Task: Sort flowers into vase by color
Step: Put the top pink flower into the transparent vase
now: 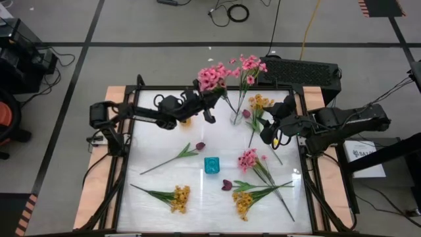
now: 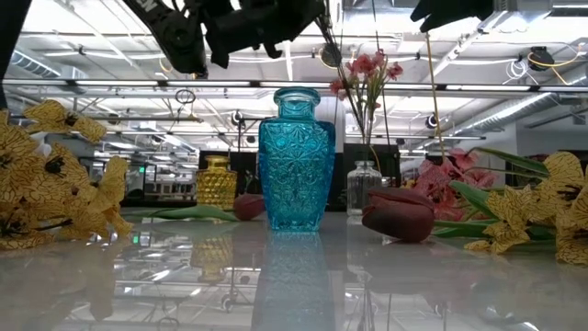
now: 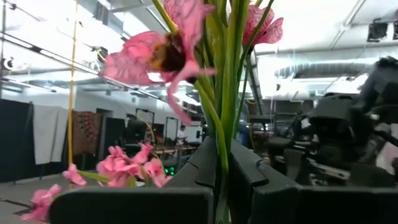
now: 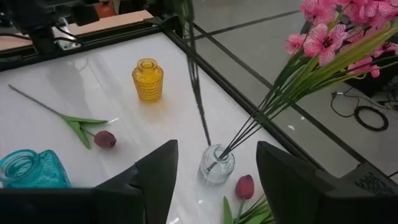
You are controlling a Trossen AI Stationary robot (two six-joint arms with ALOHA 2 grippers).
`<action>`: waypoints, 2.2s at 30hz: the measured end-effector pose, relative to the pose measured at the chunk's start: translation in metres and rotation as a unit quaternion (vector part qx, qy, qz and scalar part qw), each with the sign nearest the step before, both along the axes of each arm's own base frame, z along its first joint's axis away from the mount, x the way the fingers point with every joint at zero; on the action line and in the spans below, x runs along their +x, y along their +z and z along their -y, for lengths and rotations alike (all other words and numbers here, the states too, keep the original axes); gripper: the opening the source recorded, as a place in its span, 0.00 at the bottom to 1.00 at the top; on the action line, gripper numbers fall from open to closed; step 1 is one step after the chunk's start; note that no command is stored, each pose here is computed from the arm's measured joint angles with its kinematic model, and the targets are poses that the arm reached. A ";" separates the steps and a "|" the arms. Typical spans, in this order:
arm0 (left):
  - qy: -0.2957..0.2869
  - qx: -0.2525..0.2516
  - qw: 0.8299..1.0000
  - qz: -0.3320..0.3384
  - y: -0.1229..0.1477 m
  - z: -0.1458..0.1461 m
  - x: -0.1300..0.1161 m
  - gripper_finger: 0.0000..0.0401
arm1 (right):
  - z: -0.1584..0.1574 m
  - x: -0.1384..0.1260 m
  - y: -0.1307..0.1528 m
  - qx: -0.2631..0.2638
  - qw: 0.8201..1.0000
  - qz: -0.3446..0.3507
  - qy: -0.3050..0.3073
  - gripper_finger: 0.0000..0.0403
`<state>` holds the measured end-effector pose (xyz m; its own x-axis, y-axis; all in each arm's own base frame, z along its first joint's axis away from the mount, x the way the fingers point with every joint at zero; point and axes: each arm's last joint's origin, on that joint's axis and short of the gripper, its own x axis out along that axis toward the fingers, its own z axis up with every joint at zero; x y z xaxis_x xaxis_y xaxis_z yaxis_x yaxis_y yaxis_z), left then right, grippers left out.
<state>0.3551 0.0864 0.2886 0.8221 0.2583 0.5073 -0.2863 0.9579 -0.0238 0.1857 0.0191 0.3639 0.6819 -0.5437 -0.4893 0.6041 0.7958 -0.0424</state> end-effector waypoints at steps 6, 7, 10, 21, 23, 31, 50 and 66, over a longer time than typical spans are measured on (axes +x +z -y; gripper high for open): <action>0.013 -0.021 0.999 -0.024 -0.008 -0.015 0.001 0.04 | 0.000 0.000 0.000 -0.003 1.000 -0.002 0.002 0.52; 0.011 -0.027 0.999 -0.022 -0.009 -0.016 0.001 0.04 | 0.000 0.000 0.000 -0.003 1.000 -0.002 0.002 0.52; 0.012 -0.030 0.999 -0.018 -0.014 -0.019 0.003 0.04 | 0.000 0.000 0.000 -0.002 1.000 -0.002 0.002 0.52; 0.017 -0.032 0.999 -0.013 -0.025 -0.021 0.007 0.04 | 0.000 0.000 0.000 -0.001 1.000 -0.001 0.001 0.52; 0.018 -0.032 0.999 -0.012 -0.025 -0.021 0.007 0.04 | 0.000 0.000 0.000 -0.001 1.000 -0.001 0.001 0.52; 0.023 -0.038 0.999 -0.027 -0.028 -0.021 0.009 0.04 | 0.000 0.000 0.000 -0.002 1.000 -0.001 0.001 0.52; 0.025 -0.038 0.998 -0.040 -0.030 -0.022 0.009 0.18 | 0.000 0.001 0.001 -0.001 1.000 0.003 0.002 0.52; 0.029 -0.061 0.992 -0.106 -0.042 -0.025 0.013 0.38 | 0.000 0.001 0.001 -0.001 1.000 0.003 0.002 0.52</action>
<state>0.3685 0.1115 0.2463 0.8888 0.3578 0.2865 -0.3522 0.9331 -0.0727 0.1864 0.0193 0.3644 0.6871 -0.5423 -0.4835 0.6012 0.7981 -0.0408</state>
